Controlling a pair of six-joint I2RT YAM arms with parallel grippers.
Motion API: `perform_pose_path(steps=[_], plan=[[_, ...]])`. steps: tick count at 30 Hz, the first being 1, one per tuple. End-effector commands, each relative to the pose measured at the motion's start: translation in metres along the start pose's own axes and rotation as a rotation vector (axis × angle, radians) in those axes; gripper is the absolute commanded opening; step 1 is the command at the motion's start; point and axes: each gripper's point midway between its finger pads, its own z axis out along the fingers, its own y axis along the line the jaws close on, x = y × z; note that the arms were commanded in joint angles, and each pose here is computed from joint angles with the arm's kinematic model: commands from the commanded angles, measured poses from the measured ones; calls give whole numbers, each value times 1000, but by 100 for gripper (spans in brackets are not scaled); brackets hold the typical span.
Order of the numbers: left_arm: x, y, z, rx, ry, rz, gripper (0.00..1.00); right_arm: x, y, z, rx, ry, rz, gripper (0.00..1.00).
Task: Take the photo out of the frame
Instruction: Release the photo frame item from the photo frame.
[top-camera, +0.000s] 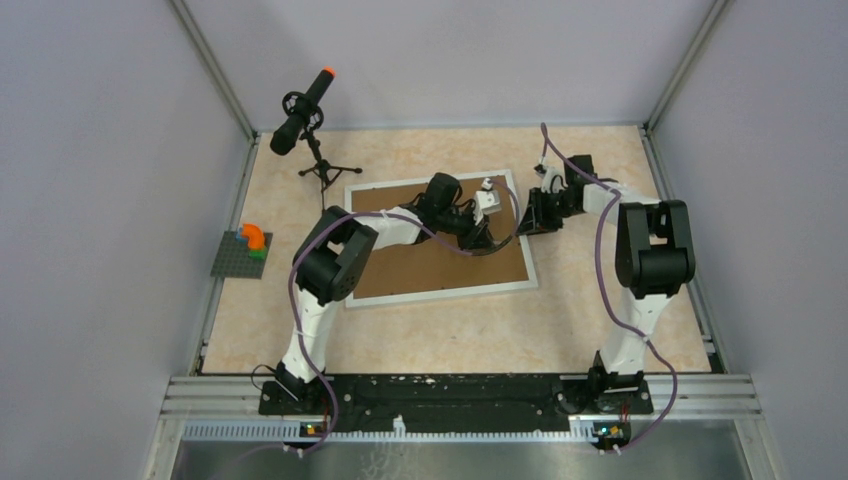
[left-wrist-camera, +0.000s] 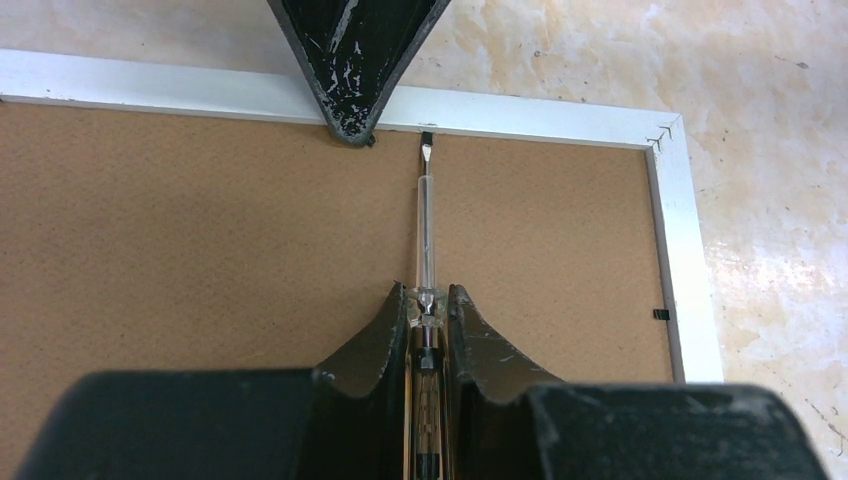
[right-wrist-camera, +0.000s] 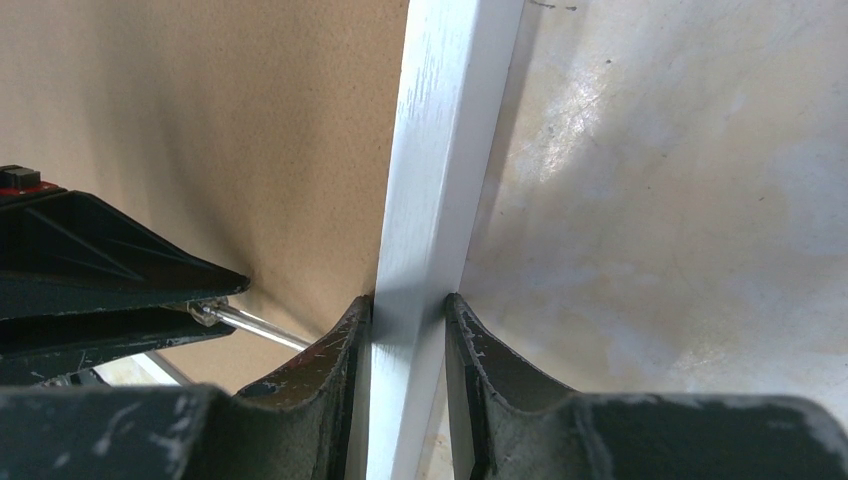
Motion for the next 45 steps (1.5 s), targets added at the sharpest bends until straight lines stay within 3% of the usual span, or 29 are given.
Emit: perform_pose_path(steps=[1,22,32,37,40,45], plan=[[-54,-39,42,77,-93,193,0,69,-11,37,67,209,53,0],[-147,-80,53,159,-287,273,0,75,-12,38,68,217,70,0],[-150,-82,54,157,-300,270,0,65,-12,36,72,206,58,0],[-154,-74,36,119,-307,252,0,47,-18,27,84,179,44,0],[-157,-66,17,92,-307,223,0,24,-17,15,74,132,12,14],[-153,-54,-19,48,-287,168,0,-5,2,-14,45,76,-85,51]])
